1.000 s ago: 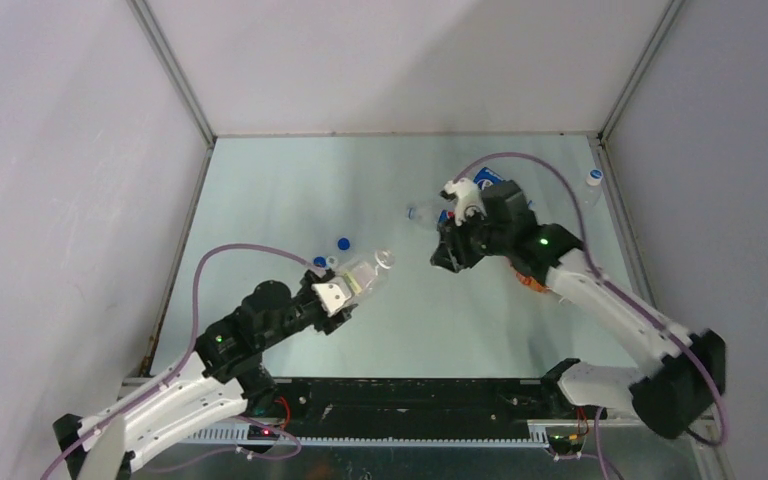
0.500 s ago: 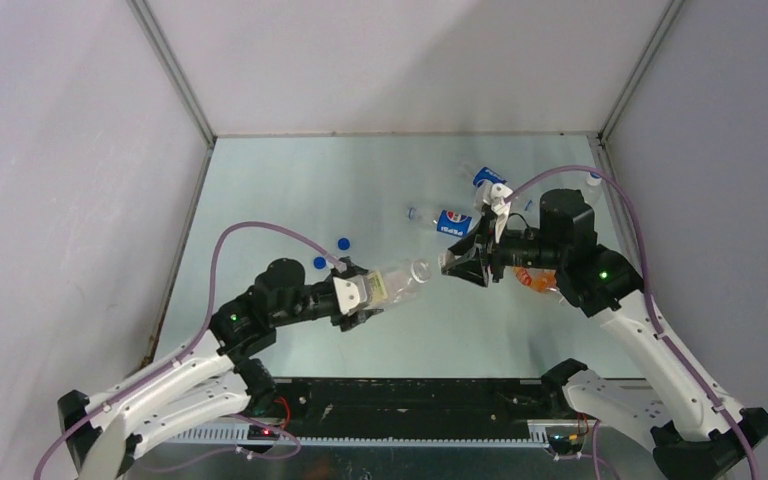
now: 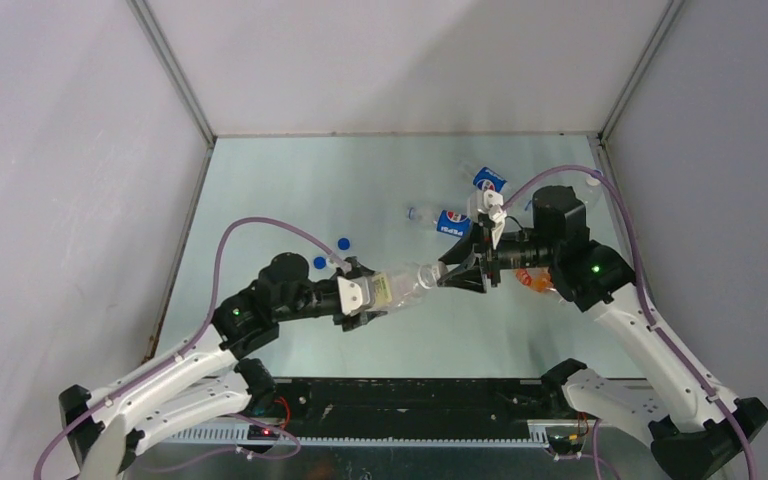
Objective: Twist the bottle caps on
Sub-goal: Screw the bottle cap onto the plastic bottle.
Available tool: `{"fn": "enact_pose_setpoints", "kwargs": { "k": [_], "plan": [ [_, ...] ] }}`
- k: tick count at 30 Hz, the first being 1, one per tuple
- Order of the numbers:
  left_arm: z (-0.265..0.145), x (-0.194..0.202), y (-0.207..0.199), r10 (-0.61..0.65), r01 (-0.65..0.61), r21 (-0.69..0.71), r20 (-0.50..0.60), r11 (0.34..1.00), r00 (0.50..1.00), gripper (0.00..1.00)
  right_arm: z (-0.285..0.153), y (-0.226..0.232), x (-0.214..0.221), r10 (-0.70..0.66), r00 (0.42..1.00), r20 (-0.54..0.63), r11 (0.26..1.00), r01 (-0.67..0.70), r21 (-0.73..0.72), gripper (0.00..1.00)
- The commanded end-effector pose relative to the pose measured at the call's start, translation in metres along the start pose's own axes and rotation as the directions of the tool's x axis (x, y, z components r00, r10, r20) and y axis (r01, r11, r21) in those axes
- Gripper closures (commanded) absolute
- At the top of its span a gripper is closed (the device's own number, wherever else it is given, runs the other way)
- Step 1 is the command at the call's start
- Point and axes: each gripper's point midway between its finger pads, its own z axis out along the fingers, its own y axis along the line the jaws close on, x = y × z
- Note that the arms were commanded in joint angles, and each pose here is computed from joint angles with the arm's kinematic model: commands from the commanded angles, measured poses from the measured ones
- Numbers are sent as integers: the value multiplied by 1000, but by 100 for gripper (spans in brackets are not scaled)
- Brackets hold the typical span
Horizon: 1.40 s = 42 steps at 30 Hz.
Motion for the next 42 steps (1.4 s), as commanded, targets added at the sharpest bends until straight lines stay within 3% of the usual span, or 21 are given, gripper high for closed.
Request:
{"fn": "enact_pose_setpoints", "kwargs": {
  "k": [1, 20, 31, 42],
  "plan": [
    [-4, -31, 8, 43, -43, 1, 73, 999, 996, 100, 3, 6, -12, -70, 997, 35, 996, 72, -49, 99],
    [2, -30, -8, -10, 7, 127, 25, 992, 1000, 100, 16, 17, 11, -119, 991, -67, 986, 110, -129, 100],
    [2, -37, -16, -78, 63, 223, 59, 973, 995, 100, 20, 21, 23, -134, 985, -112, 979, 114, -170, 100],
    [10, -49, 1, -103, 83, 124, 158, 989, 982, 100, 25, 11, 23, -38, 990, -132, 994, 24, -109, 100]
  ]
}}
